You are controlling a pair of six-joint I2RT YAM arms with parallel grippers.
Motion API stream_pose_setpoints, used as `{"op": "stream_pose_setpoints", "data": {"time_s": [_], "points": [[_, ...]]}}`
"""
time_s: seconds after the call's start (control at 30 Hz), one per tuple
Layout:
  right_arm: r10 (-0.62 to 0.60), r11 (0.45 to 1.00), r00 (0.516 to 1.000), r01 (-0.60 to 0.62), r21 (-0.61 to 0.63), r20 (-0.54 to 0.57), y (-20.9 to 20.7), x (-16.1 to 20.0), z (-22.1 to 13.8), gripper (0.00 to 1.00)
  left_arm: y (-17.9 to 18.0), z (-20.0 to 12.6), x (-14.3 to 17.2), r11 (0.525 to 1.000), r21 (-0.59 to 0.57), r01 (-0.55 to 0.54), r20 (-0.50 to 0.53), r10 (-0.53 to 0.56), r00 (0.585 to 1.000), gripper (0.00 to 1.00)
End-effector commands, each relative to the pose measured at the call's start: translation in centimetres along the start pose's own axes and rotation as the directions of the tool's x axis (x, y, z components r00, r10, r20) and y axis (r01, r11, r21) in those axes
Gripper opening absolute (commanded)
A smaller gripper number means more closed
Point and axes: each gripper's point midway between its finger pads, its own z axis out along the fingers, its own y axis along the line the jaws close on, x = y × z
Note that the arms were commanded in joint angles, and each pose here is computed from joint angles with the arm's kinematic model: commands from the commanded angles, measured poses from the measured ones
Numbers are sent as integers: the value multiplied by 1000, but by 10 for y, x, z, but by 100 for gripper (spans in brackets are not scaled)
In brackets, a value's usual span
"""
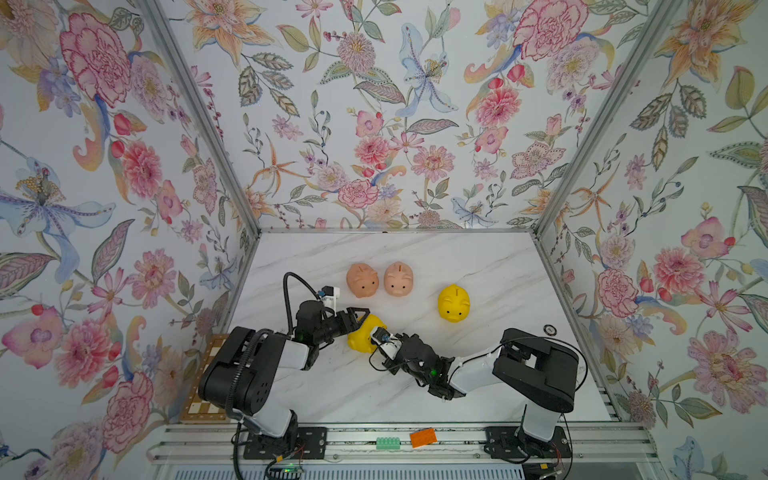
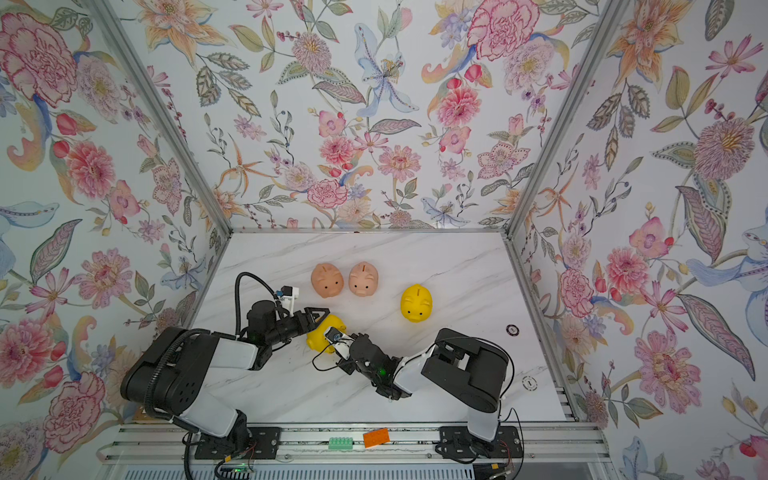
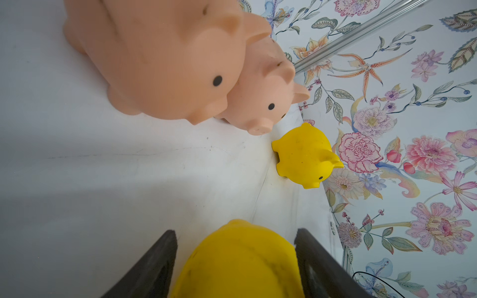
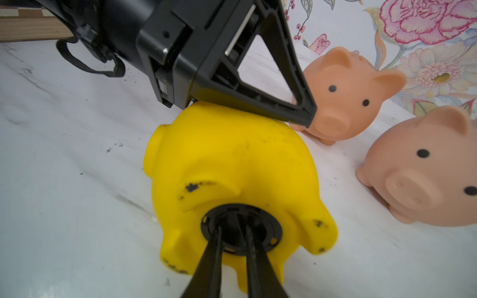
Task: Open piggy banks
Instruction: Open the lid on the piggy bank.
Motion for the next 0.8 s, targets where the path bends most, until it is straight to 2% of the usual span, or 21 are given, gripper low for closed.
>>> {"op": "stream_pose_setpoints", "data": {"time_s": [0.0, 0.13, 0.33, 0.47, 0.77], "points": [[29, 998, 999, -30, 47, 26, -13, -18, 10, 18, 68, -22, 98, 956, -267, 125, -248, -193, 949, 74], [64, 998, 998, -64, 22, 8, -14, -22, 11, 18, 68, -22, 97, 956, -267, 123, -244, -191, 951, 74], [99, 992, 995, -98, 80, -10, -26, -23, 15, 20, 67, -23, 96, 957, -264, 118, -237, -183, 954, 74], [120, 985, 993, -121, 125, 12, -33, -28, 13, 24, 67, -24, 96, 958, -263, 118, -235, -182, 955, 74], [116, 989, 992, -121, 89, 59, -29, -32, 6, 25, 65, -23, 95, 960, -256, 114, -233, -175, 957, 75]]}}
